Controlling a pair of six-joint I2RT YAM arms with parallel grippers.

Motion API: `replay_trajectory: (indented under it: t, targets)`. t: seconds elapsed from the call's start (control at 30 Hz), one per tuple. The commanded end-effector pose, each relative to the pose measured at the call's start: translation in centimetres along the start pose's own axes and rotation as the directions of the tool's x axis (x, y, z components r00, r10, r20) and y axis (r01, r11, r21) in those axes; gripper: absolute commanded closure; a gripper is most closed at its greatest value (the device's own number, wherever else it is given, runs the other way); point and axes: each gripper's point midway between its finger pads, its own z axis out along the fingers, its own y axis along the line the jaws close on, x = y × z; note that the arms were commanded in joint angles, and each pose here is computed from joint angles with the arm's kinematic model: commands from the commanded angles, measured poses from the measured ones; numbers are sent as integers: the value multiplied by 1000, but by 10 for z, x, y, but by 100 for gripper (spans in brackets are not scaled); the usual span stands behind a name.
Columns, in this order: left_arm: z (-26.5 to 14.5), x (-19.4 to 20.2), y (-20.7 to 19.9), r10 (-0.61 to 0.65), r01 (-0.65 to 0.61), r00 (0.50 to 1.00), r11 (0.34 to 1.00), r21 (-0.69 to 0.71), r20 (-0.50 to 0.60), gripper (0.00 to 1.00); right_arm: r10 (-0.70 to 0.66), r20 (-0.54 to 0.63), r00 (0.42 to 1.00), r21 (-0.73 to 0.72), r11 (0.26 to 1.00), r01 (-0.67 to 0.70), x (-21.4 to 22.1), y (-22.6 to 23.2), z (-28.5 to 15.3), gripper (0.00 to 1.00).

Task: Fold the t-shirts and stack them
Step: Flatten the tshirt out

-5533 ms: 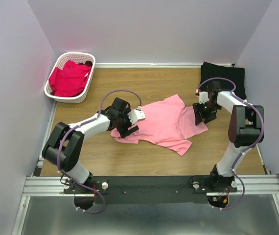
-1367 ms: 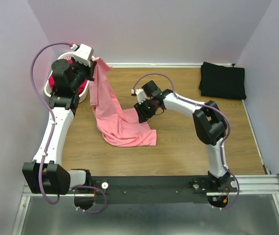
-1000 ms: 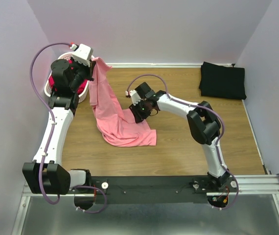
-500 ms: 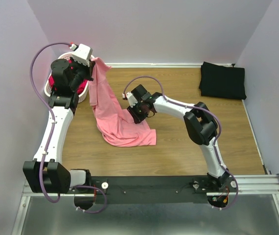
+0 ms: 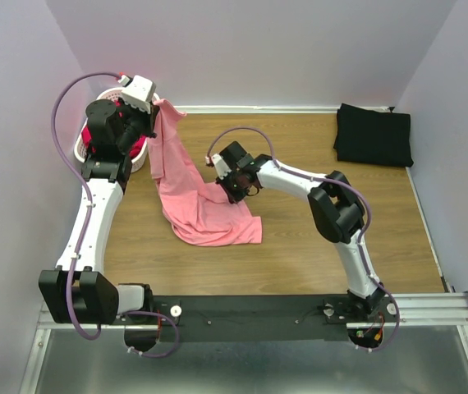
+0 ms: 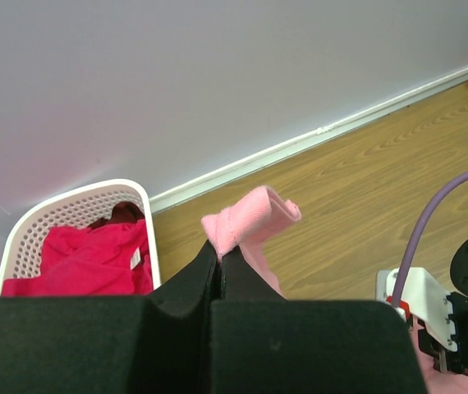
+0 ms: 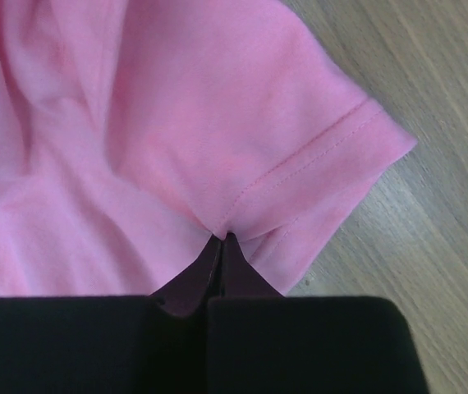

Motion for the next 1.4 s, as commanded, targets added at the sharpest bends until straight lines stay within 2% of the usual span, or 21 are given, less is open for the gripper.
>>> replay_trajectory:
  t: [0.0, 0.17, 0.3, 0.43, 0.53, 0.67, 0.9, 1.03, 1.1, 1.13, 1.27, 1.37]
  targets:
    - [-2, -9, 11, 12, -11, 1000, 999, -36, 16, 100, -31, 52, 998, 59, 998, 28, -24, -4, -32, 99]
    - [-6, -38, 26, 20, -17, 998, 998, -56, 55, 100, -67, 193, 979, 202, 979, 28, -67, -44, -103, 99]
    - [-17, -58, 35, 38, -32, 996, 997, -75, 86, 100, -66, 326, 943, 331, 943, -48, -88, -95, -191, 99]
    - [-29, -62, 34, 64, -59, 994, 996, -67, 88, 100, -78, 392, 917, 454, 883, -119, -82, -150, -264, 99]
    - [-41, -64, 24, 91, -89, 992, 996, -31, 86, 100, -99, 436, 895, 524, 836, -163, -74, -171, -316, 100]
    - [-61, -58, 12, 130, -131, 990, 991, 6, 58, 100, -118, 441, 889, 579, 794, -182, -53, -176, -356, 100]
    - [-92, -49, -11, 174, -177, 984, 983, 58, 46, 100, -82, 353, 932, 559, 817, -139, -1, -154, -350, 99]
    - [-96, -24, -18, 193, -191, 981, 977, 96, -6, 100, -24, 290, 957, 393, 914, -96, 28, -119, -318, 99]
    - [-96, -12, -25, 200, -196, 980, 971, 134, -21, 100, 20, 207, 978, 298, 951, -83, 57, -103, -287, 99]
    - [-96, 4, -30, 197, -187, 979, 968, 167, -49, 100, 28, 153, 988, 204, 977, -60, 73, -87, -271, 99]
    - [-93, 43, -39, 199, -167, 973, 959, 231, -121, 100, 74, -8, 997, 29, 997, -74, 131, -56, -224, 100]
    - [-90, 67, -40, 200, -153, 964, 955, 253, -174, 100, 79, -60, 995, -30, 996, -81, 146, -49, -209, 98]
